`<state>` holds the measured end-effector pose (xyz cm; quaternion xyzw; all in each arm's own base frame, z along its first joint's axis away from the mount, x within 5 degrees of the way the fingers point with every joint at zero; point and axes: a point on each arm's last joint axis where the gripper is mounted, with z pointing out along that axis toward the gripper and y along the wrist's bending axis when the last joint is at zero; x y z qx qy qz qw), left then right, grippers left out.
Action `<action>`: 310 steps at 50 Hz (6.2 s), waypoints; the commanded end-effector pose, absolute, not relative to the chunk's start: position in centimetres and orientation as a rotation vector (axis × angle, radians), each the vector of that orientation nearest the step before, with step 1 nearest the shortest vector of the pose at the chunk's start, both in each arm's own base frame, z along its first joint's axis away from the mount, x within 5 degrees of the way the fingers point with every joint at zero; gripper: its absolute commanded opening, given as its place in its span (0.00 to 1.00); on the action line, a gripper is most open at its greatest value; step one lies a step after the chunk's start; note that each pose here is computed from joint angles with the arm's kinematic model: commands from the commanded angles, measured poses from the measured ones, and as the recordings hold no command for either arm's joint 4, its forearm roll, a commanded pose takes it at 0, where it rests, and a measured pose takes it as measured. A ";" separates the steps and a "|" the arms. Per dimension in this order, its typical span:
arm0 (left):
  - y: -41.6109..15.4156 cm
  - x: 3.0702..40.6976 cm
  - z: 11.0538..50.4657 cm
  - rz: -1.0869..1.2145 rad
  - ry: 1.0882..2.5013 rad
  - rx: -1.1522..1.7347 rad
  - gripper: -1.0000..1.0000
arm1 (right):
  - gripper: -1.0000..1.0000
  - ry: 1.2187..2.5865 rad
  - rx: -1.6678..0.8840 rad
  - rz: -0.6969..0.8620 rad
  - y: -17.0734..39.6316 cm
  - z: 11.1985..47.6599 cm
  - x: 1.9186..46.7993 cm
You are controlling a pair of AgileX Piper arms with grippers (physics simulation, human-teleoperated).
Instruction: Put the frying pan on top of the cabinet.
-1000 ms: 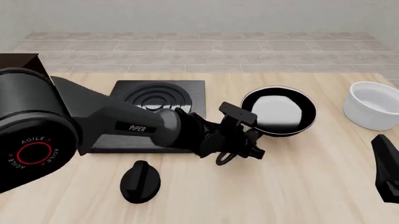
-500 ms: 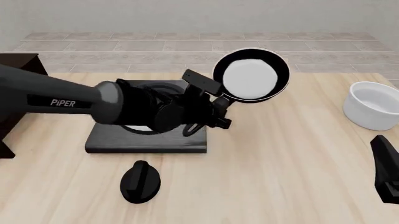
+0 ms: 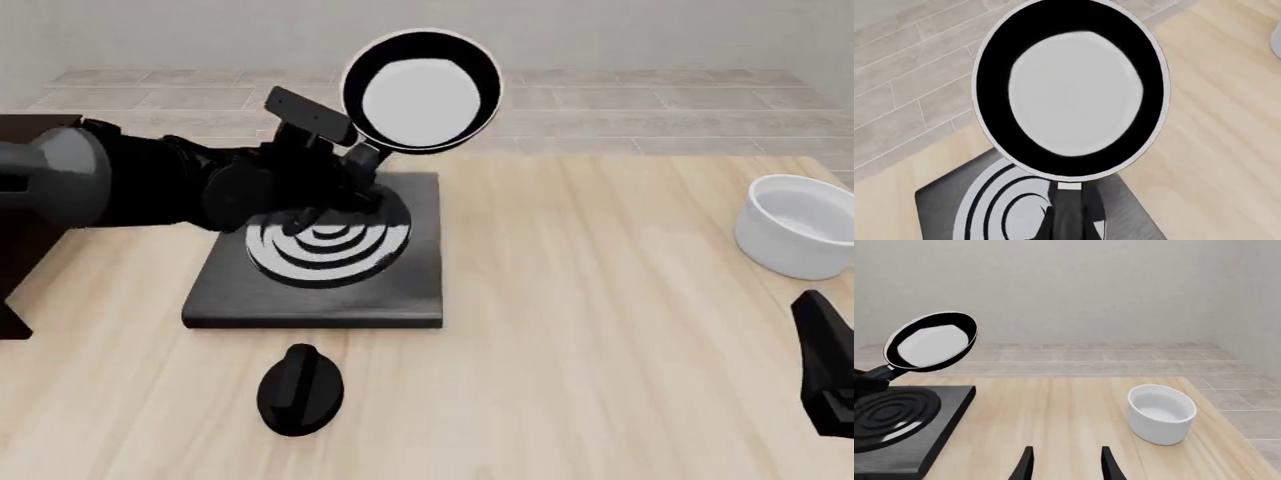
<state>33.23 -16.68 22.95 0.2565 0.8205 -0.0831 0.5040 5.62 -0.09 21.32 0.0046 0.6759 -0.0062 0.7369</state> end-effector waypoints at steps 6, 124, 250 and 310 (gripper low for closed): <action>-9.9 34.0 26.4 -0.066 1.951 0.463 0.00 | 1.00 1.485 0.007 -0.015 -0.1 21.3 5.6; 13.2 24.6 30.8 0.204 2.060 -0.670 0.00 | 1.00 1.493 -0.022 -0.021 0.0 21.2 5.6; 10.1 19.1 31.2 0.211 1.996 -0.642 1.00 | 1.00 1.483 -0.009 -0.010 0.0 21.4 5.6; 5.1 10.5 29.9 0.177 1.990 -0.630 1.00 | 1.00 1.471 -0.023 -0.017 0.0 21.4 5.6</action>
